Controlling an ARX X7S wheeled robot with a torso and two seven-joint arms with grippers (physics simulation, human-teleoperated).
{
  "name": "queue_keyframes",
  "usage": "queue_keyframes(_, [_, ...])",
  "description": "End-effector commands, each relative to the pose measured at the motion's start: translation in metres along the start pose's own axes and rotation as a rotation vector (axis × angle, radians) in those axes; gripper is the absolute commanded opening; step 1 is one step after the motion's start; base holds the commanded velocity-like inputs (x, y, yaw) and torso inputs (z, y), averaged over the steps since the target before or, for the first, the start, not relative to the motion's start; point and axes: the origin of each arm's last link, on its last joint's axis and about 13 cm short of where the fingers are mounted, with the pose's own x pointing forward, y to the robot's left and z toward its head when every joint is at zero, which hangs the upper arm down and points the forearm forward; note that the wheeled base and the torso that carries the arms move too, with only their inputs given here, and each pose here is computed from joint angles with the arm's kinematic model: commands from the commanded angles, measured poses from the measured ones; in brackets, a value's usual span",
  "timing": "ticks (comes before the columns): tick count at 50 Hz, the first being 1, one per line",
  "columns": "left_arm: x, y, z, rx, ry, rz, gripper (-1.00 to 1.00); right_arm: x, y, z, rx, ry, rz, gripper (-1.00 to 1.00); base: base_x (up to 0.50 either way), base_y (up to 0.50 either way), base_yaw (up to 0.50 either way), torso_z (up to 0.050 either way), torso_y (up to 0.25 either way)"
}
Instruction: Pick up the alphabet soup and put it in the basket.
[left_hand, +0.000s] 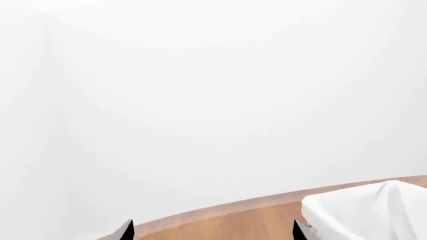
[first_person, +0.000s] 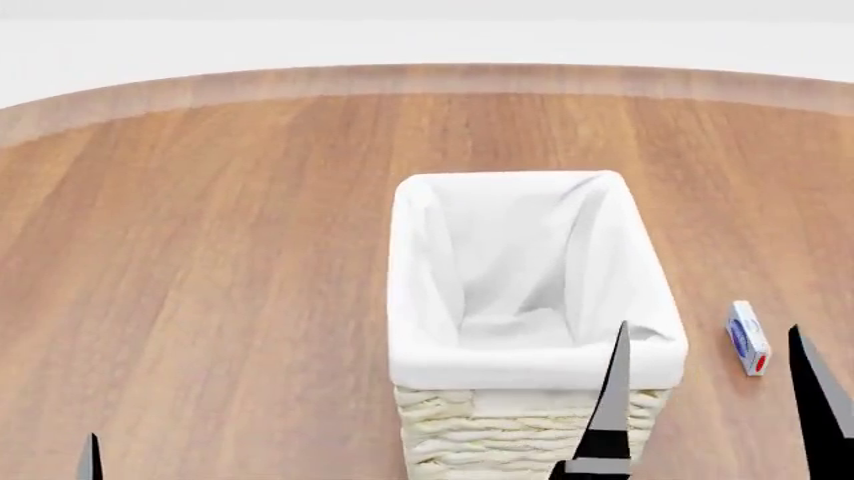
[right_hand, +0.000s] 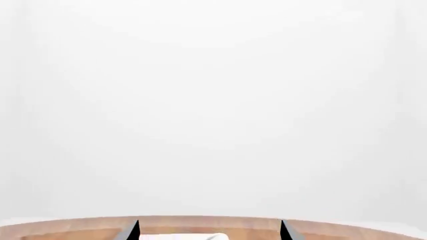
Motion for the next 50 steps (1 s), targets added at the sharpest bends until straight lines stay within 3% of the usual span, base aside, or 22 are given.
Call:
queue_keyframes(1, [0.002,0.001,-0.006,0.005,0.025,0.011,1.00,0.002,-0.046,-0.004,-0.089,0.044,-0.075,1.00,0.00,0.00,0.00,0.000,0.000])
queue_keyframes(7, [0.002,0.001,-0.008,0.009,0.032,0.012,1.00,-0.005,-0.066,-0.009,-0.090,0.095,-0.109,1.00,0.00,0.00,0.00,0.000,0.000])
queue_keyframes(16, [0.004,0.000,-0.012,0.009,0.047,0.011,1.00,-0.039,-0.094,-0.037,-0.043,0.140,-0.188,1.00,0.00,0.00,0.00,0.000,0.000])
queue_keyframes(18, [0.004,0.000,-0.011,0.010,0.047,0.009,1.00,-0.049,-0.095,-0.040,-0.005,0.145,-0.184,1.00,0.00,0.00,0.00,0.000,0.000])
queue_keyframes(23, [0.006,0.000,-0.015,0.007,0.055,0.011,1.00,-0.072,-0.099,-0.046,-0.032,0.148,-0.157,1.00,0.00,0.00,0.00,0.000,0.000])
queue_keyframes(31, [0.007,-0.002,-0.018,0.006,0.065,-0.001,1.00,-0.108,-0.107,-0.071,-0.038,0.187,-0.221,1.00,0.00,0.00,0.00,0.000,0.000])
queue_keyframes(37, [0.007,-0.001,-0.019,0.008,0.069,0.007,1.00,-0.125,-0.105,-0.089,-0.046,0.224,-0.234,1.00,0.00,0.00,0.00,0.000,0.000])
queue_keyframes(39, [0.008,-0.001,-0.023,0.004,0.080,0.011,1.00,-0.128,-0.101,-0.092,-0.088,0.231,-0.209,1.00,0.00,0.00,0.00,0.000,0.000])
queue_keyframes(50, [0.008,0.000,-0.023,0.006,0.084,0.014,1.00,-0.158,-0.098,-0.110,-0.081,0.277,-0.279,1.00,0.00,0.00,0.00,0.000,0.000])
